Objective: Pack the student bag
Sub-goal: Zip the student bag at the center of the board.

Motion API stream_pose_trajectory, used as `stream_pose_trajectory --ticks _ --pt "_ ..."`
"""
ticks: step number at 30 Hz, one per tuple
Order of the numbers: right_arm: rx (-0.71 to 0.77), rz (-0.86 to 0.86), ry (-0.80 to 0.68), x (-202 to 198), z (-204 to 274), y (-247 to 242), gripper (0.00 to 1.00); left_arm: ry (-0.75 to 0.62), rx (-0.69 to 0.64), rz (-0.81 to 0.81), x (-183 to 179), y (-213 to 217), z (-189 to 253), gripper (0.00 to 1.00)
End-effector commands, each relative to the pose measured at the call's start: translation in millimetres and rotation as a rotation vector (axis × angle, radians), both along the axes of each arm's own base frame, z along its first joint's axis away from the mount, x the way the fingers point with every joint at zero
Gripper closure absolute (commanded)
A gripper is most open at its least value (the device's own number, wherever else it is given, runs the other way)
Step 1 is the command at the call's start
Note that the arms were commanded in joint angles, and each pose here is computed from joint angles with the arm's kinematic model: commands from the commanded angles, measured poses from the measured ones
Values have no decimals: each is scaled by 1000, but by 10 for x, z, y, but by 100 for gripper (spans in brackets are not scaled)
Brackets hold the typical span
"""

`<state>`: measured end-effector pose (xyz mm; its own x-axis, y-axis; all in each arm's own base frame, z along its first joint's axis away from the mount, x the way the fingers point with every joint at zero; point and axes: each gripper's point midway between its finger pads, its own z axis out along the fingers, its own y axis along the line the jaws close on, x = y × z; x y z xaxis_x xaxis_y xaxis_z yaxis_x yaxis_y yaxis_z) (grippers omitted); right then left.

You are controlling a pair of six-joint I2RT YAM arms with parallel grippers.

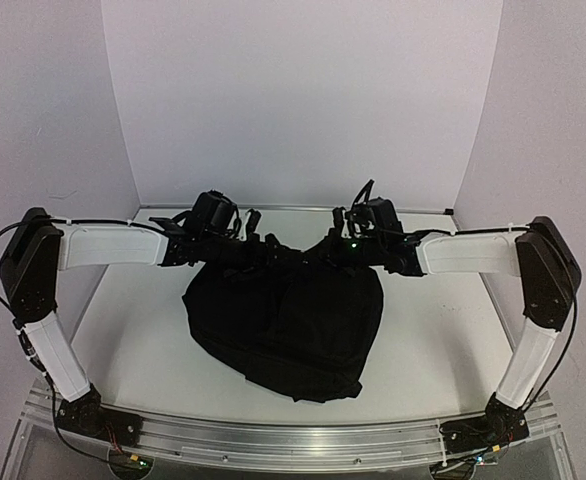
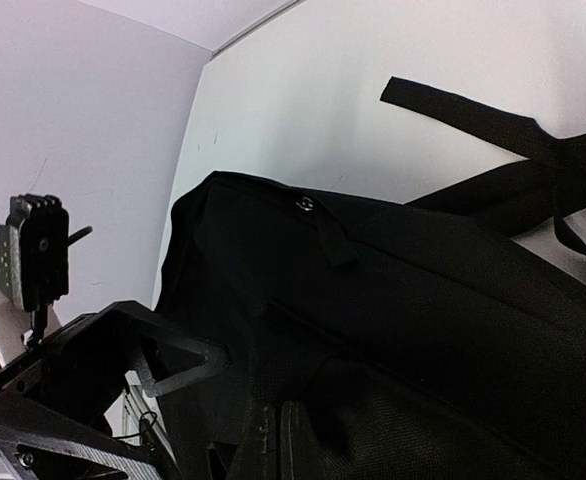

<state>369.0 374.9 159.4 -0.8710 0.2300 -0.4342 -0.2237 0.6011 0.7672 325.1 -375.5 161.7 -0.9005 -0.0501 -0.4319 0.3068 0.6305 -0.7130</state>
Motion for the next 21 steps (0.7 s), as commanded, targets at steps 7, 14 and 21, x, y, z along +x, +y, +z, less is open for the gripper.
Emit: stream_pose_trajectory --ticks 7,14,21 --pt "103 53 -25 -204 288 185 100 -50 -29 -11 329 -304 176 32" --pt "98 71 -17 -237 231 251 100 -46 -28 -24 406 -396 146 51" --pt "94 71 -15 -229 205 277 100 -32 -34 -43 418 -457 107 72"
